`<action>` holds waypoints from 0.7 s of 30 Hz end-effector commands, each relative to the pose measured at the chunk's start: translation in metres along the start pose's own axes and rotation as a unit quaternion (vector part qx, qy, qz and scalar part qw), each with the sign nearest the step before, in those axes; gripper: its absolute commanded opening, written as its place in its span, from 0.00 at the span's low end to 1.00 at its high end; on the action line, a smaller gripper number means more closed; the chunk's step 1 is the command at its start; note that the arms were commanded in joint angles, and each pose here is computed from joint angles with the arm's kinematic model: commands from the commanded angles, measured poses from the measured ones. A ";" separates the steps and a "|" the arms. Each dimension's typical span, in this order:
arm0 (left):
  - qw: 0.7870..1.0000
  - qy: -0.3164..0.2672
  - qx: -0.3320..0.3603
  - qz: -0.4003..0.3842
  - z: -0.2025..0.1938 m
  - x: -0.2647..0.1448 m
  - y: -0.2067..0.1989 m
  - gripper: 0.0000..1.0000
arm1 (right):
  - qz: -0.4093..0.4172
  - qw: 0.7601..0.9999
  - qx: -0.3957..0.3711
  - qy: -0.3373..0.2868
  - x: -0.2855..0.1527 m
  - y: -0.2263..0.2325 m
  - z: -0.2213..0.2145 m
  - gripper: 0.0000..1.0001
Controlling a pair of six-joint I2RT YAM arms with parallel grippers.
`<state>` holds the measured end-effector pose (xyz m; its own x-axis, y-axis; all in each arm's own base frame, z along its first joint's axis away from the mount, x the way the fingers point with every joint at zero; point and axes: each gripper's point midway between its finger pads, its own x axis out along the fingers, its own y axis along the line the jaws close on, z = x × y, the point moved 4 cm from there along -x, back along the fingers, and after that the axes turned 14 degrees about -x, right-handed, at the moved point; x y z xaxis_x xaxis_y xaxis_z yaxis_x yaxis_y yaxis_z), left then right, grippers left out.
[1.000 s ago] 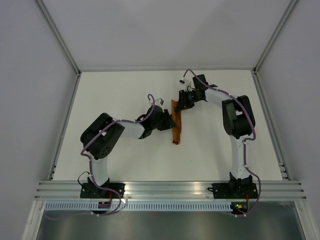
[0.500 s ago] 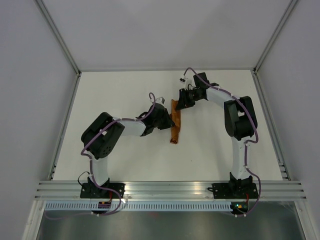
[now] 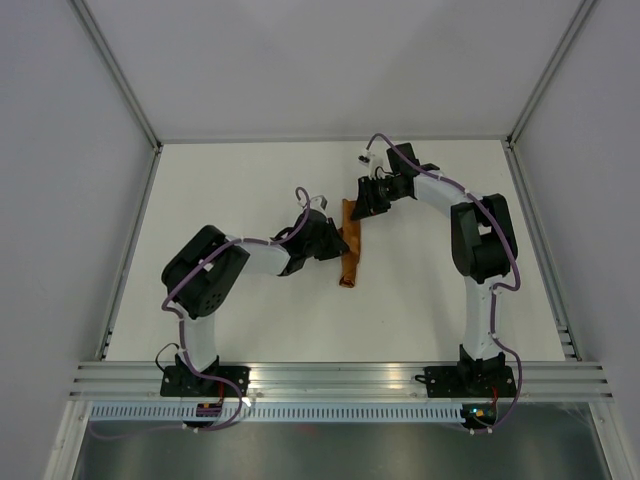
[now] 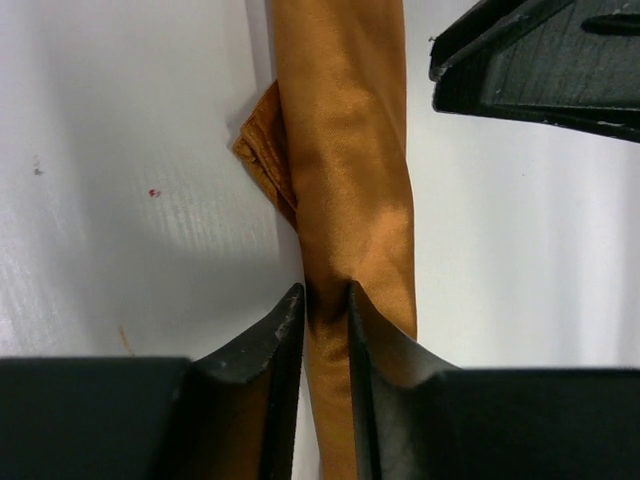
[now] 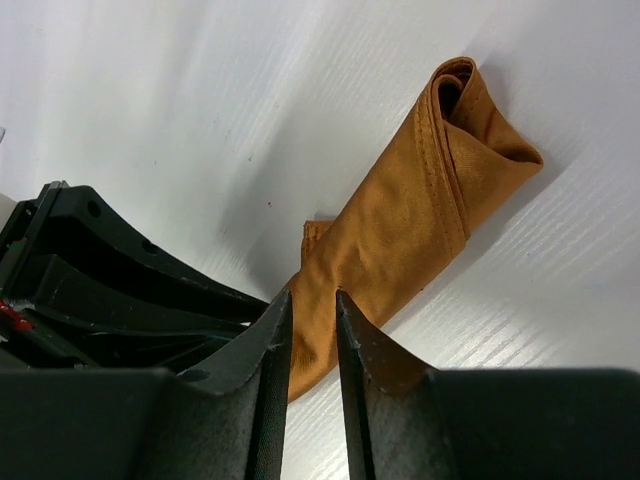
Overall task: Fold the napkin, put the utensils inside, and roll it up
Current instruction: Roll the napkin at the center of the board.
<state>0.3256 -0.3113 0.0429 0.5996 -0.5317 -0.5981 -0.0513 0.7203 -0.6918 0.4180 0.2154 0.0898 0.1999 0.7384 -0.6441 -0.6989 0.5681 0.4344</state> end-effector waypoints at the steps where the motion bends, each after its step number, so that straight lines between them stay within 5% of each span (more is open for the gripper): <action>1: 0.982 0.066 0.038 0.172 -0.042 -0.017 0.099 0.29 | 0.009 1.000 -0.020 -0.017 -0.011 0.013 0.018 0.30; 21: 0.990 0.047 0.049 0.124 -0.031 -0.024 0.076 0.41 | 0.008 1.000 -0.025 -0.006 -0.010 0.014 0.014 0.30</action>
<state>0.3186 -0.2993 0.0446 0.6198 -0.5180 -0.5894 -0.0370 0.7310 -0.6813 0.4113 0.2160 0.0875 0.1722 0.7348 -0.6561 -0.7069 0.5560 0.4372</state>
